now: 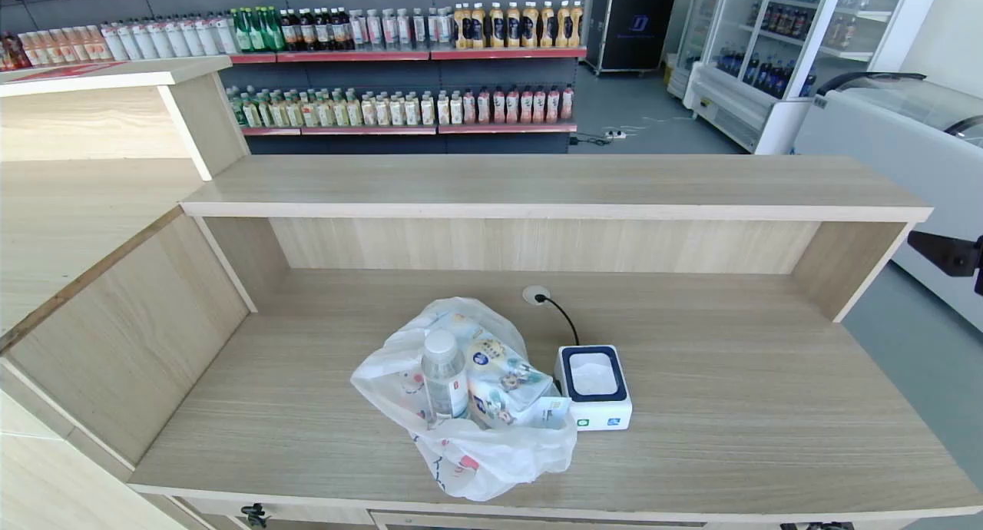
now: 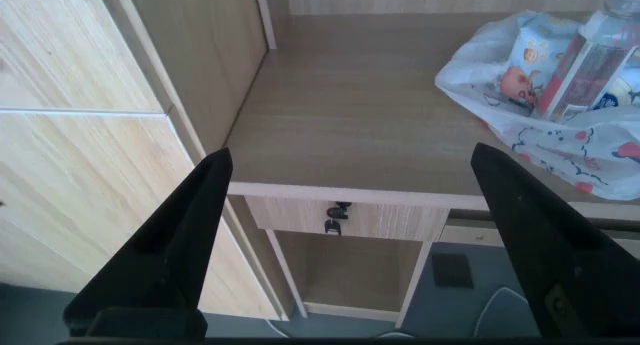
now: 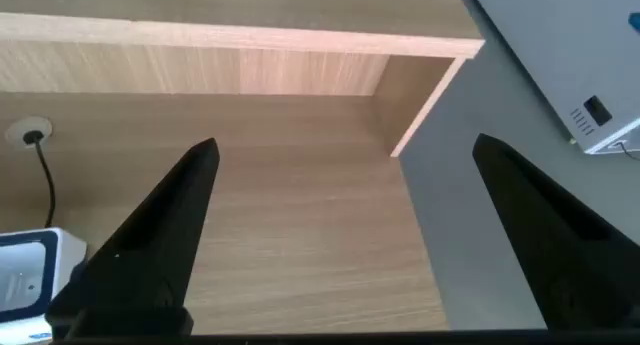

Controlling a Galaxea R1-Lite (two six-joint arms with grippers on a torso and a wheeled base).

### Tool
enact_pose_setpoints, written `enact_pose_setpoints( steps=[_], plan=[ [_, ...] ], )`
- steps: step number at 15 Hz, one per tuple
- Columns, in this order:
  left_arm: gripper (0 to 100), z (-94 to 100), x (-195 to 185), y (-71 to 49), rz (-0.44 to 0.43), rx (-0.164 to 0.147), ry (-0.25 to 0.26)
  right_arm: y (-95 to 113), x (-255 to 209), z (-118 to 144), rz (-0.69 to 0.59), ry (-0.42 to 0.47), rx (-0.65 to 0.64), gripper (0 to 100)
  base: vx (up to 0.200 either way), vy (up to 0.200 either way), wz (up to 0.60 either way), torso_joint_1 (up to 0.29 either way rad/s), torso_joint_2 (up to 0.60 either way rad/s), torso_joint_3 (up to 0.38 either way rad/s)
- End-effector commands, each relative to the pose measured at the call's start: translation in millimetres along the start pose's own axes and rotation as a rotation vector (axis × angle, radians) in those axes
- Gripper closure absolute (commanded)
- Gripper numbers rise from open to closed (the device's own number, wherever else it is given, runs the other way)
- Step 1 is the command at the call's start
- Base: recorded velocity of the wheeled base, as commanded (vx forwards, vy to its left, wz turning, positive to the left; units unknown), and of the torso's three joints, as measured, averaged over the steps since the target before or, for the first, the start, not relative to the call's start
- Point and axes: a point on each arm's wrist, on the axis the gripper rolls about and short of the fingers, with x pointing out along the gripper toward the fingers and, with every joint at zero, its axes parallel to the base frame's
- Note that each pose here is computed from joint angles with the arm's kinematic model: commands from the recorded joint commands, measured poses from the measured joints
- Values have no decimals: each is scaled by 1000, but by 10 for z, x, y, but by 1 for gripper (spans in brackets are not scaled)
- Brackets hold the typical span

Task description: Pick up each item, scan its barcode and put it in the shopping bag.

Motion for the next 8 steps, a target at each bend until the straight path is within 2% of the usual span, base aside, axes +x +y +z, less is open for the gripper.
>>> enact_pose_setpoints(
  steps=[1,4,6,7,8],
  plan=[
    [0,-1,0,0,0,0,0,98,-445,-471,36,32,17,0,0,0,0,0,0,0],
    [0,0,0,0,1,1,0,204,-939,-1186,57,106,74,0,0,0,0,0,0,0],
    [0,0,0,0,1,0,0,277,-1274,-1643,98,89,72,0,0,0,0,0,0,0],
    [0,0,0,0,1,0,0,285,-1401,-1781,111,129,73,0,0,0,0,0,0,0],
    [0,0,0,0,1,1,0,283,-1639,-2043,94,166,69,0,0,0,0,0,0,0]
  ],
)
